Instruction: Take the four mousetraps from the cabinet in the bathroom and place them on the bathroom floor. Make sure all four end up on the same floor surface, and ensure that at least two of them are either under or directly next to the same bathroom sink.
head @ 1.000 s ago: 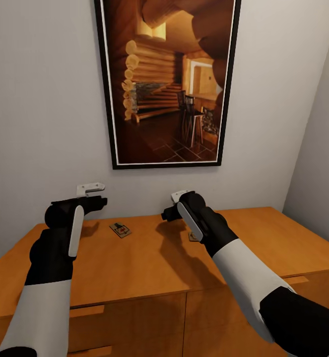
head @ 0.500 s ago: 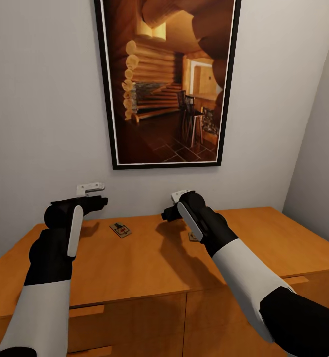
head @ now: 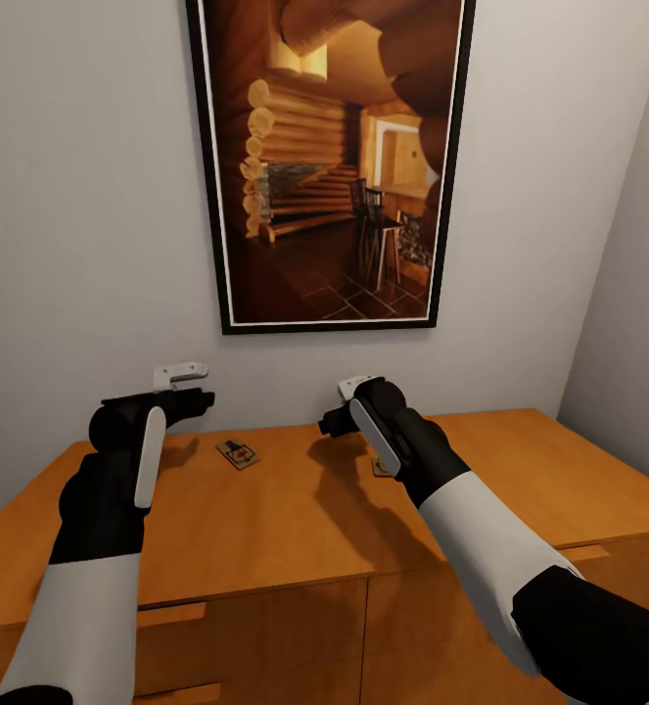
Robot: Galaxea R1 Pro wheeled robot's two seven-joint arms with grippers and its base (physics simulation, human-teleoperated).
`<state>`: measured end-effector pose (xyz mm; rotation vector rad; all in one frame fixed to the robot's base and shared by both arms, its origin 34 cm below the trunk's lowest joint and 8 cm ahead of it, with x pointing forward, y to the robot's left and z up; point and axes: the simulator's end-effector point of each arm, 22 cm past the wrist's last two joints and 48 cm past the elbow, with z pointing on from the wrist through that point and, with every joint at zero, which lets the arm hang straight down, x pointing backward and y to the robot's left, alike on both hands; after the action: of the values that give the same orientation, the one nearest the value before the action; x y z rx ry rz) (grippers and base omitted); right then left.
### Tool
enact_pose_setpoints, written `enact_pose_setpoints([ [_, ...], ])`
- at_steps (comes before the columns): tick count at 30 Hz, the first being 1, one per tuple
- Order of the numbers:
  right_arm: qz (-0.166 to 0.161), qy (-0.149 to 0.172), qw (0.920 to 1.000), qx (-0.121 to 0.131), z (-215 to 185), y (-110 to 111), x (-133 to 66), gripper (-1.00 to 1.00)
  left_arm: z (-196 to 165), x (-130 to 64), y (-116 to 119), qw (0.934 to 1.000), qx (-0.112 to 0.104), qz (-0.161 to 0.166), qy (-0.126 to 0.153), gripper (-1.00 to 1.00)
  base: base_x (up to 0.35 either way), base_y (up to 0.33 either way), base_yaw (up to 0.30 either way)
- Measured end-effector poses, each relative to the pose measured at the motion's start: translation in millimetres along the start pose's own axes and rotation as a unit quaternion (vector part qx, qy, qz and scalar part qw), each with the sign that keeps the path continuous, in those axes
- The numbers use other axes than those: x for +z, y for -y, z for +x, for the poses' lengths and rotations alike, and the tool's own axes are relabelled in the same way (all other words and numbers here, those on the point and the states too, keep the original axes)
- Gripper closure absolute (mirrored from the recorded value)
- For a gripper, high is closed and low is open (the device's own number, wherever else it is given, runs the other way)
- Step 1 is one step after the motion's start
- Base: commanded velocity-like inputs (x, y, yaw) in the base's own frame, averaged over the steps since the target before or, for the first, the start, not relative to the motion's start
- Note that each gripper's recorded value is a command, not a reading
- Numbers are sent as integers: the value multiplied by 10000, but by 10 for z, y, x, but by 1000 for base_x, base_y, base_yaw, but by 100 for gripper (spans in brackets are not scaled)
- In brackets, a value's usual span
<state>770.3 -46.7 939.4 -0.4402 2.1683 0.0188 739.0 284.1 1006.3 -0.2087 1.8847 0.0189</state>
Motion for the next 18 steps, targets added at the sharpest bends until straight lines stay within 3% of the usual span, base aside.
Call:
enact_pose_setpoints([
  [18, 9, 9, 10000, 13, -7, 8, -4, -100, 325, 14, -14, 9998, 51, -6, -213, -100, 0, 0, 0],
])
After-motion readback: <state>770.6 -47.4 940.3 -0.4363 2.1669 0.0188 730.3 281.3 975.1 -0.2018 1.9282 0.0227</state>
